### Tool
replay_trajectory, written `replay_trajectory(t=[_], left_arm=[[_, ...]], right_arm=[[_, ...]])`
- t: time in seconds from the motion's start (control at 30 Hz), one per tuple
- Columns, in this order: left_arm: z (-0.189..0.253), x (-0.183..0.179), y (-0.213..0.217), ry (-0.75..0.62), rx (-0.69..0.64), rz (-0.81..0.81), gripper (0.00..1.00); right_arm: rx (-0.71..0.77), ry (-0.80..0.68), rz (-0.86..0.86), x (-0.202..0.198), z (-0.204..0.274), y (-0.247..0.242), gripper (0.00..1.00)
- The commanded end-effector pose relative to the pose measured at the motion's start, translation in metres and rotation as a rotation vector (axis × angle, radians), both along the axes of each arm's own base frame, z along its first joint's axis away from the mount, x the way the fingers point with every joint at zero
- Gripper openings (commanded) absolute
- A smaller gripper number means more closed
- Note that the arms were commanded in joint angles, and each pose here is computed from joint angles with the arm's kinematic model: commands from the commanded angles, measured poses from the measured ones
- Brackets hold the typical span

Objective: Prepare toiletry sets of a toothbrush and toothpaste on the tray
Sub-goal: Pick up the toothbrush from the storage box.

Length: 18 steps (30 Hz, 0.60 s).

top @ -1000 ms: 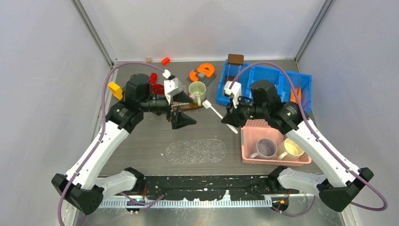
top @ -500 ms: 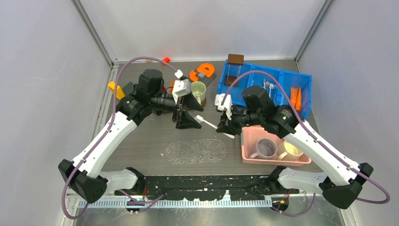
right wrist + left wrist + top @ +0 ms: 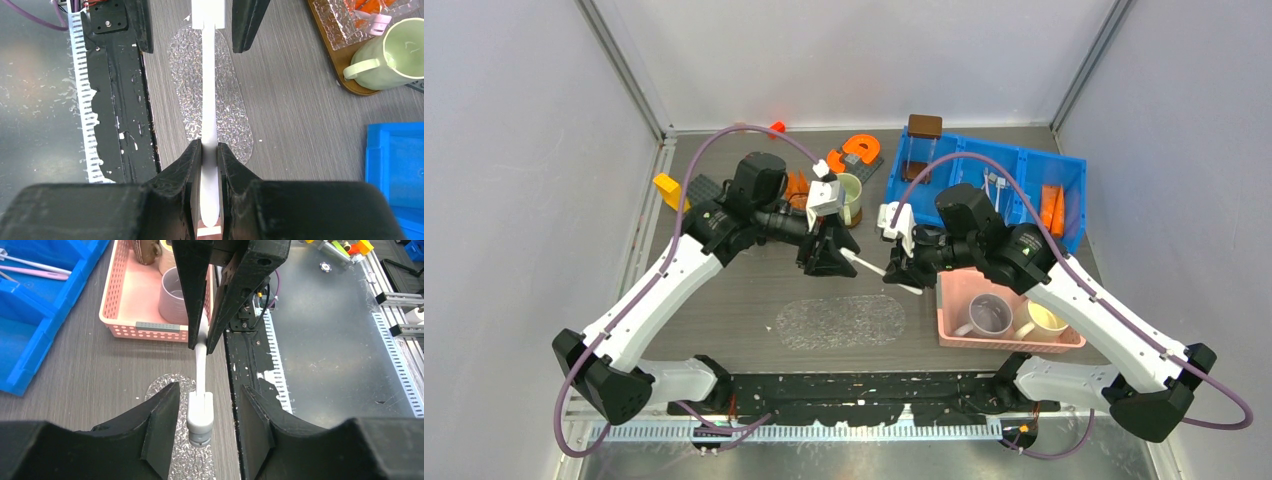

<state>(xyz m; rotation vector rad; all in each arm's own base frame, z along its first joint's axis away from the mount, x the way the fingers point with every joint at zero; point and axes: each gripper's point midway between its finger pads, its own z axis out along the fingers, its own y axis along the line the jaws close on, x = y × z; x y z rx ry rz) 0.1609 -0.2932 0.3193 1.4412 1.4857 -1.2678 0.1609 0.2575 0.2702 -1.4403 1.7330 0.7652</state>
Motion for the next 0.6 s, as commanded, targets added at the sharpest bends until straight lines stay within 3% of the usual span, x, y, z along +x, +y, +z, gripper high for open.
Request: replay_trajectory(t=[0.0, 0.23, 0.33, 0.4, 0.43, 0.53, 0.57], left_arm=[[0.010, 0.000, 0.001, -0.045, -0.004, 0.007, 0.48], [0.012, 0.000, 0.001, -0.048, -0.004, 0.005, 0.27], [0.011, -0.002, 0.000, -0.044, -0.004, 0.004, 0.13], [0.010, -0.002, 0.000, -0.039, -0.002, 0.004, 0.03], [0.008, -0.002, 0.001, -0.035, 0.001, 0.007, 0.00], [0.004, 0.000, 0.002, -0.032, 0.012, 0.036, 0.00], [0.002, 0.003, 0.003, -0.037, 0.017, 0.057, 0.00]], right_arm=[[0.028, -0.044, 0.006, 0.001, 0.013, 0.003, 0.01], [0.024, -0.046, 0.003, 0.002, 0.012, 0.003, 0.01], [0.018, -0.044, -0.008, 0.004, 0.010, 0.003, 0.02], [0.016, -0.044, -0.021, 0.006, 0.009, 0.003, 0.08], [0.015, -0.047, -0.030, 0.008, 0.009, 0.003, 0.16], [0.013, -0.051, -0.054, 0.012, 0.008, 0.002, 0.33], [0.009, -0.057, -0.067, 0.014, 0.008, 0.000, 0.43]])
